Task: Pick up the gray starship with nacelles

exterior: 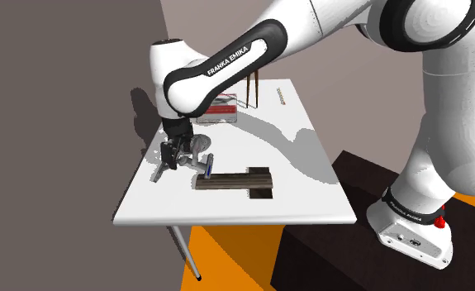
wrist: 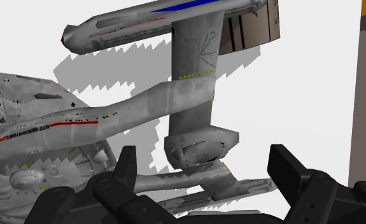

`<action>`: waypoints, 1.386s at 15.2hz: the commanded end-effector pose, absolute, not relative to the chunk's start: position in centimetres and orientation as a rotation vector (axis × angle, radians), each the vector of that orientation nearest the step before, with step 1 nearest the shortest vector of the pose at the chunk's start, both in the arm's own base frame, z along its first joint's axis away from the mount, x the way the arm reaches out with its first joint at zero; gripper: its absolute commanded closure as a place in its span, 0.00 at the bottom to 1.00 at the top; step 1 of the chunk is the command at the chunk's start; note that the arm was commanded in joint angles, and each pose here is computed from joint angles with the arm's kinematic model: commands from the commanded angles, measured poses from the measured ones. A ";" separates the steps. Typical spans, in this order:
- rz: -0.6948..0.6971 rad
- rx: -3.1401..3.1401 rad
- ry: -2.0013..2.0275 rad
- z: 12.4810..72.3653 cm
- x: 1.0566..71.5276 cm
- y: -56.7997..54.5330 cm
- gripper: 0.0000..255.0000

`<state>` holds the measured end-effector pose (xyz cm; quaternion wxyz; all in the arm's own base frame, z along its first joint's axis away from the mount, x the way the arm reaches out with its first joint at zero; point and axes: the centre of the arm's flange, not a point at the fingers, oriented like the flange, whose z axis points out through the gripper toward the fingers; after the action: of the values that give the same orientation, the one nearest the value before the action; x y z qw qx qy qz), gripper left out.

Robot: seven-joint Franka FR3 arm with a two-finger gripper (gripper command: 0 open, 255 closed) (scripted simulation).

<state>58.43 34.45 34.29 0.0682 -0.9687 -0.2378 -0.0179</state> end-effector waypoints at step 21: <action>-0.055 -2.918 -0.716 39.1 58.5 34.5 1.00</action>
<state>58.37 34.40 38.61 0.0683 -0.9688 -0.2377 -0.0181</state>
